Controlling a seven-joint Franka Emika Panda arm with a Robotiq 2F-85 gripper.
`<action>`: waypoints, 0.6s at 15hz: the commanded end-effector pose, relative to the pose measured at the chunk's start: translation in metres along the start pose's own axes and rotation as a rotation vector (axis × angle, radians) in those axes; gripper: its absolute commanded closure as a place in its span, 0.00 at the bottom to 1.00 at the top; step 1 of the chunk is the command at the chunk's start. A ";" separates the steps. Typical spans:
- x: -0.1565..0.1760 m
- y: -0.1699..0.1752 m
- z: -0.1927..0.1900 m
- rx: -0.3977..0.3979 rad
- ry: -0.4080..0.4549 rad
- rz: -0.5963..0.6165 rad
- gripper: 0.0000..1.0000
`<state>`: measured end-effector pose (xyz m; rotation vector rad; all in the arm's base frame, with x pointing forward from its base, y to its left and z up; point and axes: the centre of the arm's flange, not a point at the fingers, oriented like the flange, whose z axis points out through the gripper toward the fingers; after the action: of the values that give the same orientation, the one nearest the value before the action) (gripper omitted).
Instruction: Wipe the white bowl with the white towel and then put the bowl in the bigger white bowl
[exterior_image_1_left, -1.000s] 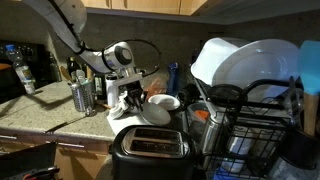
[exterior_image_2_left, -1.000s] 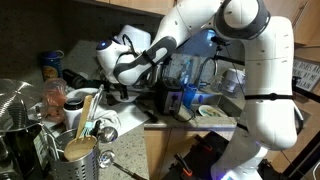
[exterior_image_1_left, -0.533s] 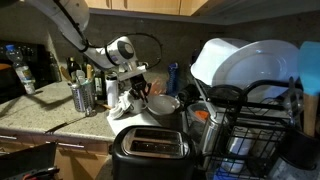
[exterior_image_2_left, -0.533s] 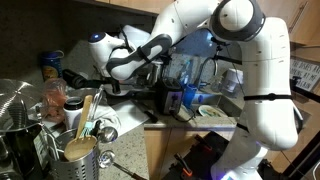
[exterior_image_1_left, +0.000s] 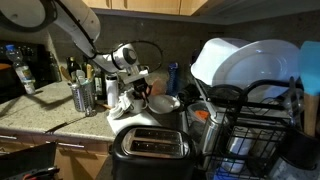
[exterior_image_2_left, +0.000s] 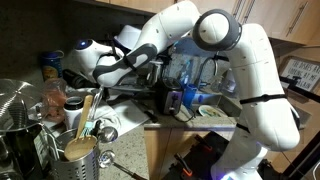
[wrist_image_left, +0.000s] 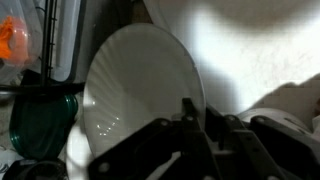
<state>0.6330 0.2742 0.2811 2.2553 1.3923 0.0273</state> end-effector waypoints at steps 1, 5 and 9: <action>0.022 0.025 0.002 -0.045 -0.001 -0.027 0.97; 0.037 0.045 0.004 -0.071 0.015 -0.055 0.97; 0.054 0.053 0.008 -0.077 0.039 -0.088 0.97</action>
<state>0.6815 0.2846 0.2792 2.1826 1.4617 0.0899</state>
